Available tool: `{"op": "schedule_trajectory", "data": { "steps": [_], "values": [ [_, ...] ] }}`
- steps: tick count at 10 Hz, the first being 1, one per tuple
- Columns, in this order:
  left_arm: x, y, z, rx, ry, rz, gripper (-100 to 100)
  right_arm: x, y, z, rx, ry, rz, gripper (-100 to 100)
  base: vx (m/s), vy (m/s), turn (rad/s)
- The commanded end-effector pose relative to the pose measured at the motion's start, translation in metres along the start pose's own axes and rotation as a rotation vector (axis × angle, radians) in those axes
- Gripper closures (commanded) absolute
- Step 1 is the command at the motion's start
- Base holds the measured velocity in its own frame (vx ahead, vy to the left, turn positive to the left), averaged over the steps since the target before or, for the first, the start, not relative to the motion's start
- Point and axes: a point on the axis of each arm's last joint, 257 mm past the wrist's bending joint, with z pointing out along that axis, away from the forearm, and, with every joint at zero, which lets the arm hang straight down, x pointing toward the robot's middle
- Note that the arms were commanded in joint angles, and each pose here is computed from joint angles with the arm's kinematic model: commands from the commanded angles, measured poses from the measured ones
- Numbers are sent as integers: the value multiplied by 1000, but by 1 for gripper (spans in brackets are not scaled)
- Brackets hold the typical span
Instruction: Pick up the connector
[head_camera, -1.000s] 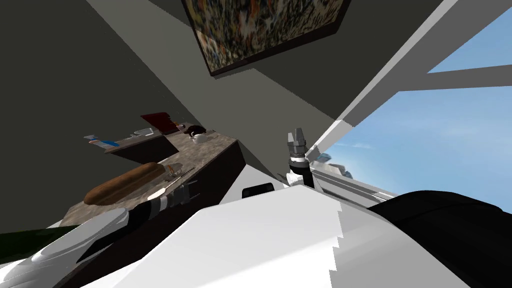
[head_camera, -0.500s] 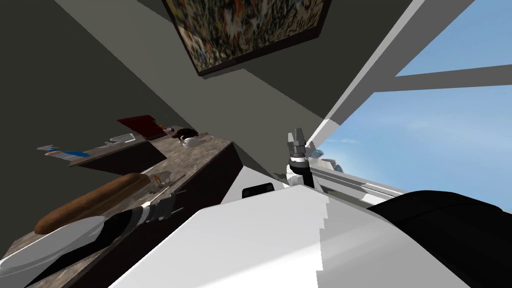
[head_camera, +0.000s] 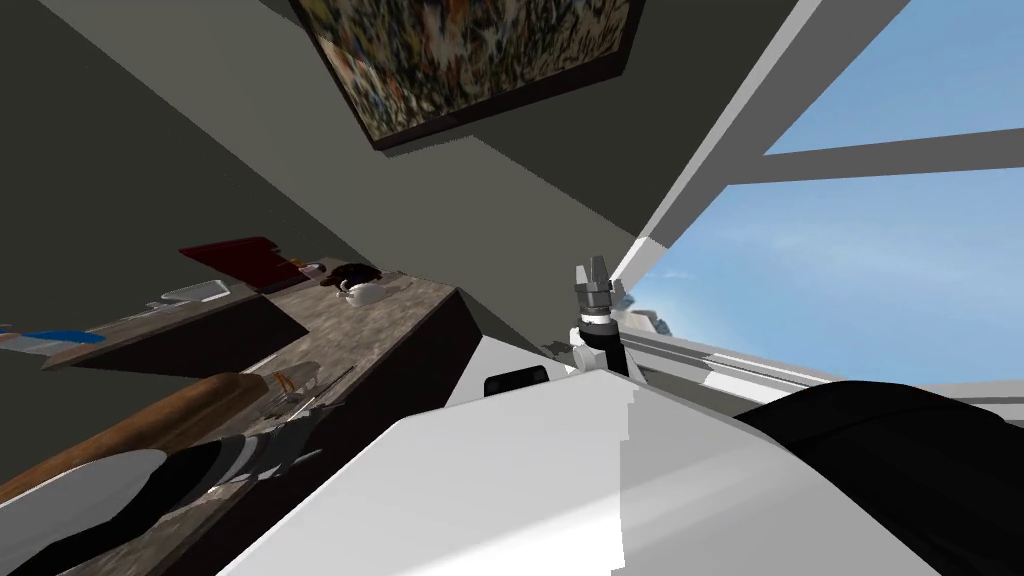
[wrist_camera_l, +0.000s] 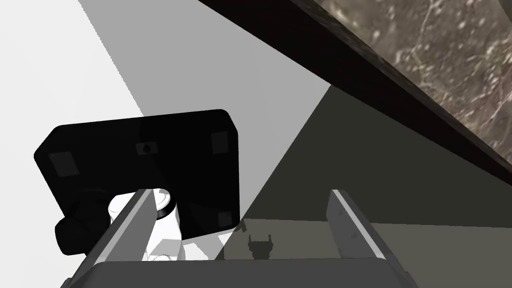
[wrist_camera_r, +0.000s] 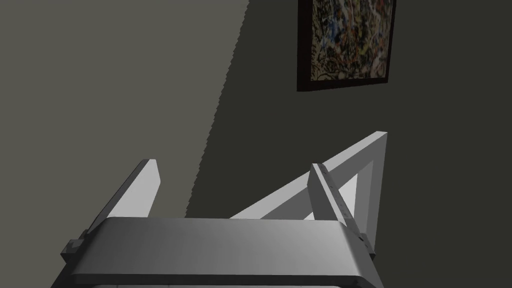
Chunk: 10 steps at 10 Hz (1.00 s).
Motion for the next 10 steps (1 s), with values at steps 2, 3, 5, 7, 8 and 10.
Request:
{"op": "schedule_trajectory", "data": {
  "steps": [2,3,5,7,8,10],
  "values": [
    [44,-41,-27,128,109,86,-100,0,0,0,0,0,0,0,47,28,-254],
    [44,-41,-27,132,111,89,-100,0,0,0,0,0,0,0,61,57,-103],
    [80,-77,-52,249,194,160,-100,0,0,0,0,0,0,0,81,97,-247],
    [94,-94,-64,302,226,191,-100,0,0,0,0,0,0,0,87,141,-151],
    [106,-109,-74,351,252,218,-100,0,0,0,0,0,0,0,66,91,-122],
    [115,-123,-83,395,272,243,-100,0,0,0,0,0,0,0,47,80,-127]
  ]
}}
